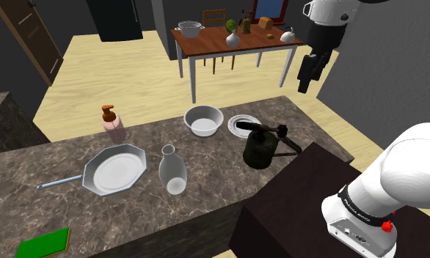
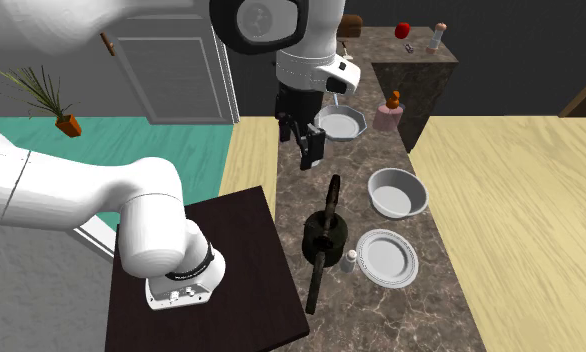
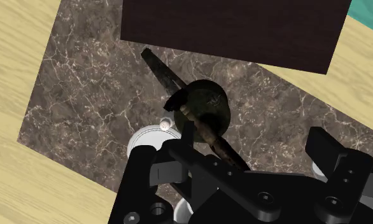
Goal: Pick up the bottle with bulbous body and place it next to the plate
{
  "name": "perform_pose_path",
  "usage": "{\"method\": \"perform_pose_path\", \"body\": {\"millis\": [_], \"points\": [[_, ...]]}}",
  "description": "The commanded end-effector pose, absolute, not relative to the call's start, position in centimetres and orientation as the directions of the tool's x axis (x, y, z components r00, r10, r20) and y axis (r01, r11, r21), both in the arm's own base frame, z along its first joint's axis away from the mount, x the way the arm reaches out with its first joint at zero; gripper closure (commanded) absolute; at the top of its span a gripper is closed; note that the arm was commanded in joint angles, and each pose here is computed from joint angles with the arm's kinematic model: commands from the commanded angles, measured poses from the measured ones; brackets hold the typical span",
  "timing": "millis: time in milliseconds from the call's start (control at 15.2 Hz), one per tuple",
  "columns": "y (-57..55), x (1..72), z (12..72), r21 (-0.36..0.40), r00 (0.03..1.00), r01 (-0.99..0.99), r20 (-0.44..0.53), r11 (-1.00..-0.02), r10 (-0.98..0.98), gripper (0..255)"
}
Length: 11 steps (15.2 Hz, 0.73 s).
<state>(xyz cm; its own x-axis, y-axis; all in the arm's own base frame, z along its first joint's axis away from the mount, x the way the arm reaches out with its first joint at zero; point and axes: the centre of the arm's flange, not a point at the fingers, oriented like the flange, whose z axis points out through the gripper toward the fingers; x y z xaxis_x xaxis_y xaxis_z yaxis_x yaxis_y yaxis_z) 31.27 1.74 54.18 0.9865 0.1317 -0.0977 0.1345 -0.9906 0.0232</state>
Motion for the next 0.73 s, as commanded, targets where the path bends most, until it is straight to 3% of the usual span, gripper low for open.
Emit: {"method": "perform_pose_path", "body": {"millis": [0,660], "points": [[1.7,31.3,54.2,0.023,0.986,0.135,-0.098,-0.991,0.132,0],[11.8,37.2,48.4,0.009,0.989,0.109,-0.101,-0.994,0.107,0]]}}
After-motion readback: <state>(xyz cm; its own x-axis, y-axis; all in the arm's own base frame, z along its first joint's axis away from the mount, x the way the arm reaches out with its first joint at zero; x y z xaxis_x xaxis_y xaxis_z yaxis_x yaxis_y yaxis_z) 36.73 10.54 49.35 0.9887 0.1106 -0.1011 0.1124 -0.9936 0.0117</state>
